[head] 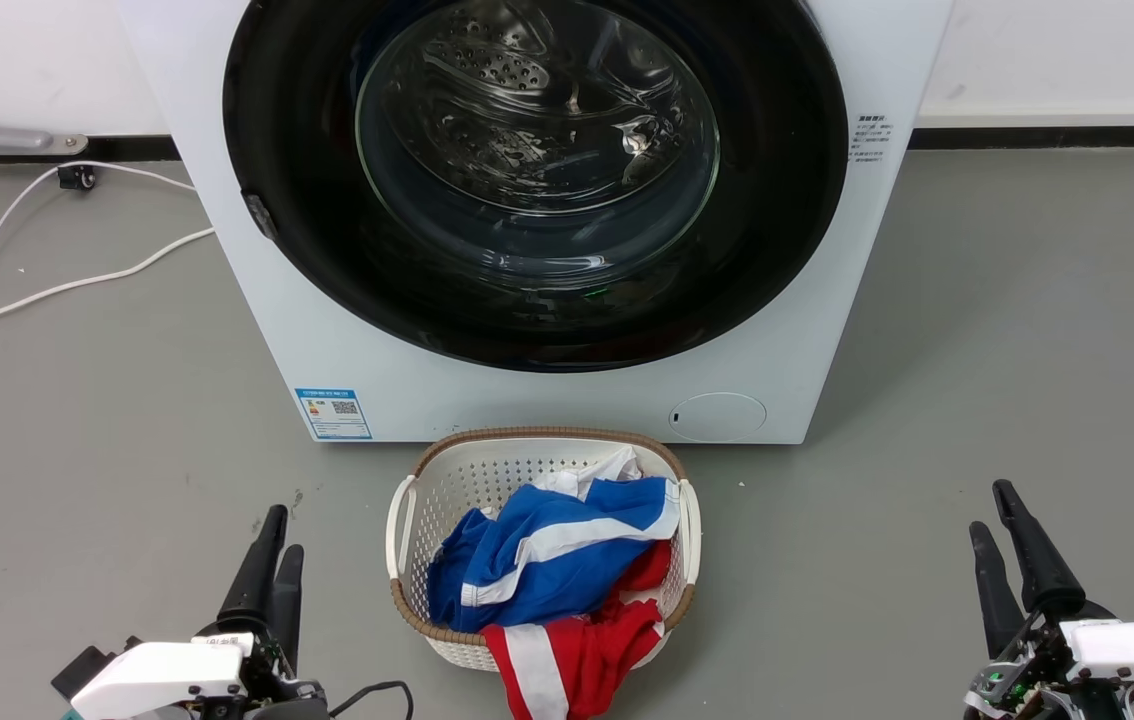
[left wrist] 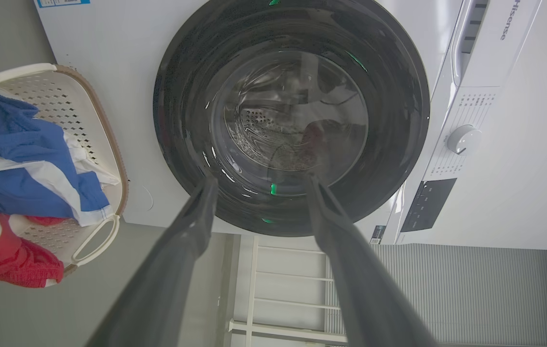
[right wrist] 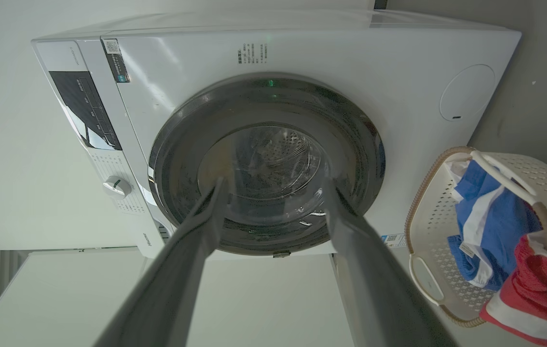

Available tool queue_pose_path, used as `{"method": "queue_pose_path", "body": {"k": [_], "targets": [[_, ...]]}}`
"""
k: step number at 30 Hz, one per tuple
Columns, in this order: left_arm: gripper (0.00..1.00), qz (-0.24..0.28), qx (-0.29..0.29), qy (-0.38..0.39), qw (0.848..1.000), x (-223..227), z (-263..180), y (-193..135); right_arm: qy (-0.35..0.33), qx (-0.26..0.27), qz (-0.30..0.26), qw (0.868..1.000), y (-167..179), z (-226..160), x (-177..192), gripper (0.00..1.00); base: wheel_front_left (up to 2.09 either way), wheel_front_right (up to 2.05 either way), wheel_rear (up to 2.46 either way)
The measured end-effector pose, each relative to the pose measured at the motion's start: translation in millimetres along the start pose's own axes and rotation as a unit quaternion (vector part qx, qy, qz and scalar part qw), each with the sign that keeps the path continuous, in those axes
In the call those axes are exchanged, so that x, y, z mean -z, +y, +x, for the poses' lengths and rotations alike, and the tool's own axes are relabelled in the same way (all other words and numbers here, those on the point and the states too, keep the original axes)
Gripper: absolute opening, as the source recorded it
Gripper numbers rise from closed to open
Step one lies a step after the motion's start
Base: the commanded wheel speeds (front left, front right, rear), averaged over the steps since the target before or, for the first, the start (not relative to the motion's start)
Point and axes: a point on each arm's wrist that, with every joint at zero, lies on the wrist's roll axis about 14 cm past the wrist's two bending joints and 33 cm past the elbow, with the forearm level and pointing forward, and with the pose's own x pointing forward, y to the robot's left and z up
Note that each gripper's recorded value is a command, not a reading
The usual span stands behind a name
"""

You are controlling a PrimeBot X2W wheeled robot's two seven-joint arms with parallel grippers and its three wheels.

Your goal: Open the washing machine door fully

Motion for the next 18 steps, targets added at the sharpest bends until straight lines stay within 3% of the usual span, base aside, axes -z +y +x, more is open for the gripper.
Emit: {"method": "queue_pose_path", "body": {"k": [9, 18], "targets": [[1.00, 0.071, 0.006, -0.020, 0.997, -8.1, 1.5, -9.6, -0.022, -0.015, -0.085, 0.996, 12.9, 1.0, -9.7, 1.00, 0.00, 0.00, 0.00], [1.00, 0.177, 0.002, -0.031, 0.984, -7.9, 3.5, -18.9, -0.026, -0.043, -0.214, 0.976, 33.0, 0.2, -5.1, 1.00, 0.00, 0.00, 0.00]]}}
